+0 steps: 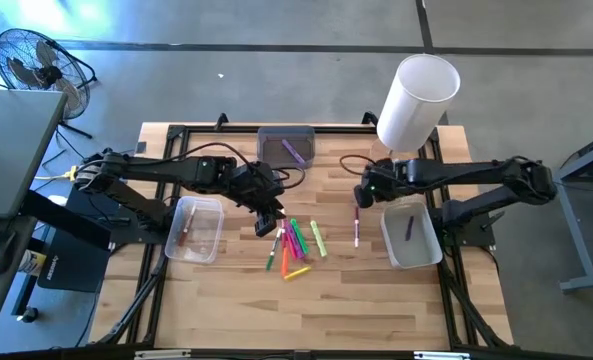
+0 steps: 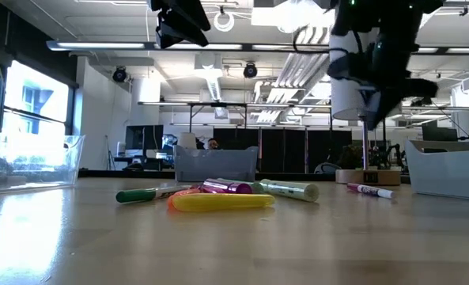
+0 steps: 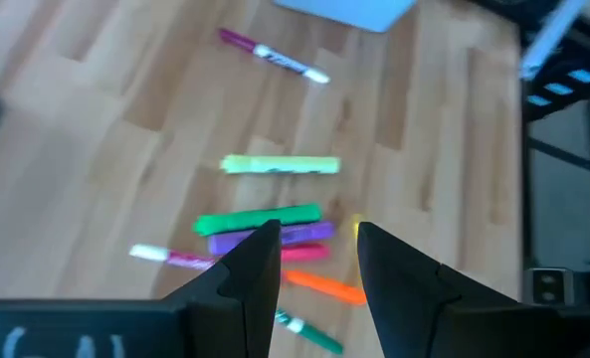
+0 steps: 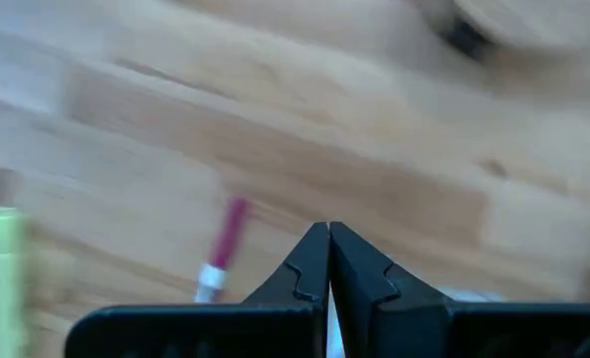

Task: Pick & Place Markers
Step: Put the white and purple marker into the transparent bin

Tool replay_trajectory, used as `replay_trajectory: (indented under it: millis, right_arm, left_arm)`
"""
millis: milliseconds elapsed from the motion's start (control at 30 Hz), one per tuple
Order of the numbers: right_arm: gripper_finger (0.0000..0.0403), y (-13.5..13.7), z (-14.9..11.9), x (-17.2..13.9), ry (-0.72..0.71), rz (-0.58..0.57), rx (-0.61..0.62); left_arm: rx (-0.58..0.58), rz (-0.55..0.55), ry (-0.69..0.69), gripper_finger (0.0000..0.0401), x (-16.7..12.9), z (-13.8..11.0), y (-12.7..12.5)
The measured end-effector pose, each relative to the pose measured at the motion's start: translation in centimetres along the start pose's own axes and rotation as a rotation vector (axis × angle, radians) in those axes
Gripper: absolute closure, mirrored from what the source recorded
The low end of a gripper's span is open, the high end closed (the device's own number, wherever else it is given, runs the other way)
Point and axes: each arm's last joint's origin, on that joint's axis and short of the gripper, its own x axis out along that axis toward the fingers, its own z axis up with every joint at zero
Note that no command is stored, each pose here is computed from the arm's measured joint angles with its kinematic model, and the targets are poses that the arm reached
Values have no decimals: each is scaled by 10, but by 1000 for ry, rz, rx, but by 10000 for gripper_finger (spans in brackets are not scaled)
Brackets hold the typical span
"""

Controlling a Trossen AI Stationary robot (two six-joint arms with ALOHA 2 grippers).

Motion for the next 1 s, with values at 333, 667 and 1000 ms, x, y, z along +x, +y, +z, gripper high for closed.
replay_trajectory:
  millis: [333, 667, 1000]
  right_arm:
    - [403, 49, 4, -23, -277, 413, -118]
    - [403, 107, 22, -33, -166, 221, -250]
    - [402, 140, 21, 7, 21, -183, -212]
  left_arm:
    - [67, 20, -99, 268, -47, -33, 7]
    - [-3, -41, -195, 268, -47, -96, 32]
    - [-55, -107, -222, 268, -48, -103, 33]
